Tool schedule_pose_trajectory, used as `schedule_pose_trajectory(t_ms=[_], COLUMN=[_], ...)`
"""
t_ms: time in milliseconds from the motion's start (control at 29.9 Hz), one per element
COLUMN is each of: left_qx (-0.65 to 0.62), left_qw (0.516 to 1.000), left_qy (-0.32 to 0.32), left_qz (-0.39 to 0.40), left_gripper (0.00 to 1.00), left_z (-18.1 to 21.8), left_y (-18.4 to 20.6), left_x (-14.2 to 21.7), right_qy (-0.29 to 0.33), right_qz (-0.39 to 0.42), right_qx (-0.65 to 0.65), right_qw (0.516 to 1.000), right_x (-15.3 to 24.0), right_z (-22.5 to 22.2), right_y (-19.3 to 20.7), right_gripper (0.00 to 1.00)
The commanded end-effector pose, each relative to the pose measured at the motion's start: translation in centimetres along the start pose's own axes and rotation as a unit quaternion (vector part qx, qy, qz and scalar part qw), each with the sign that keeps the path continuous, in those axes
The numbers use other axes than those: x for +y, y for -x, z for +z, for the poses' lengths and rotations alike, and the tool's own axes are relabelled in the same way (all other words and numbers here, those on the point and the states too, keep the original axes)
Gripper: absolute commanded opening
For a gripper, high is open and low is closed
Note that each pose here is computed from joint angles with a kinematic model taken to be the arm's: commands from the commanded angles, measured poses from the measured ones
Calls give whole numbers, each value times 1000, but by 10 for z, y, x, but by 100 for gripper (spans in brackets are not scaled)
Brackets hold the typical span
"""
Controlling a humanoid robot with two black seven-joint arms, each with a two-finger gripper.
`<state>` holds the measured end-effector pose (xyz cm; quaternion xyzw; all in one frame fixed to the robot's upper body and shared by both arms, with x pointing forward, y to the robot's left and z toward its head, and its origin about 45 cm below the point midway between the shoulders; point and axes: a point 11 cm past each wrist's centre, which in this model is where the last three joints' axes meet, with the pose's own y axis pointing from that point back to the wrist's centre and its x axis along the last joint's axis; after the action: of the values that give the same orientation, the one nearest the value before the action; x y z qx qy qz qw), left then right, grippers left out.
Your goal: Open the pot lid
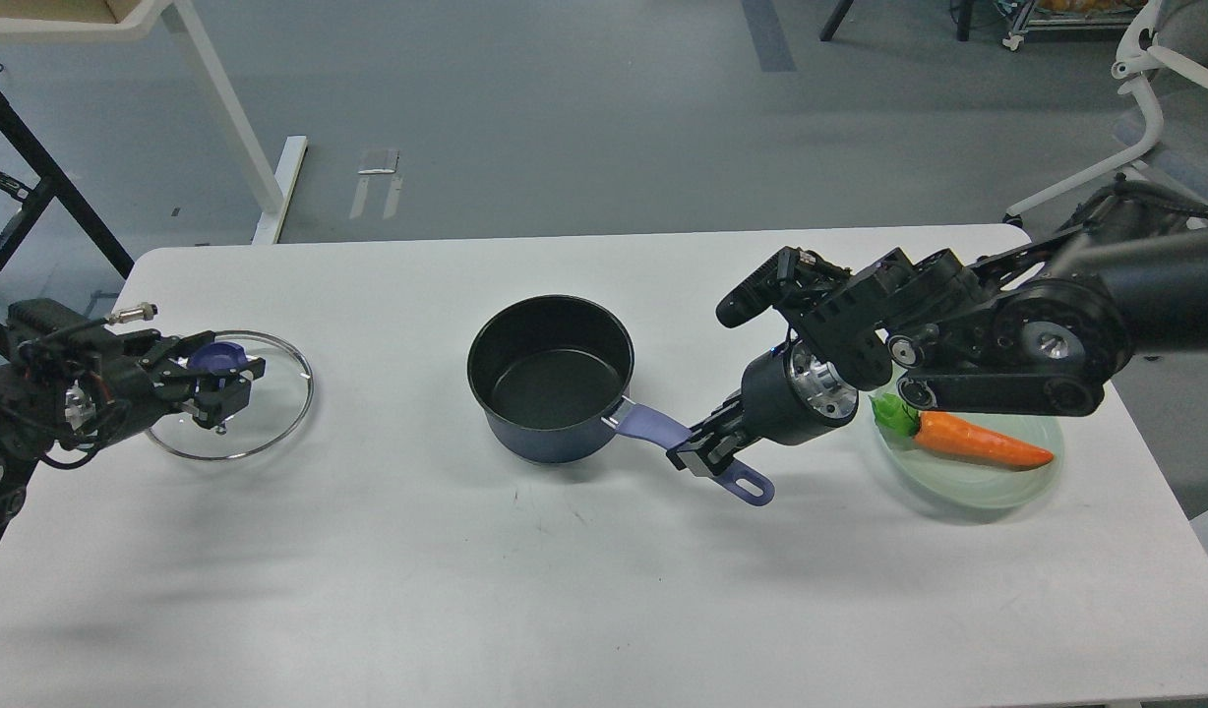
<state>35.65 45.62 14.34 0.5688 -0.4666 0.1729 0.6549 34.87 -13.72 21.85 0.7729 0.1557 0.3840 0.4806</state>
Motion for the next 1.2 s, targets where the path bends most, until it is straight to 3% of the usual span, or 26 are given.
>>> schedule_pose_trajectory(t_ms=[0,267,334,401,736,903,1036,1170], left_qx=[4,20,29,40,55,98,185,260], left_qw=[1000,1000,1000,999,998,992,972,950], left_qy=[6,5,2,-4,-12,-31,-57,-59], left_qz=[-2,-5,0,9,24,67,132,162], left_gripper=[42,45,56,77,89,96,99,99], left_z=[6,9,8,6,2,-8,-22,-29], left_y=[4,13,12,8,-1,-27,-60,-86], left_x=[-4,-4,-4,-4,-3,-4,-3,-3], right_qy=[1,1,2,2,2,-3,-3,-3], right_qz=[1,1,2,2,3,9,10,14], right_qx=[-2,-3,-3,-4,-2,-5,-6,-7], right_qw=[1000,1000,1000,1000,1000,1000,1000,1000], right_x=[1,2,2,2,1,0,0,1], right_z=[1,2,2,3,2,1,1,1], right_y=[1,1,1,1,0,-1,-2,-4], right_gripper=[21,21,22,23,32,33,53,65])
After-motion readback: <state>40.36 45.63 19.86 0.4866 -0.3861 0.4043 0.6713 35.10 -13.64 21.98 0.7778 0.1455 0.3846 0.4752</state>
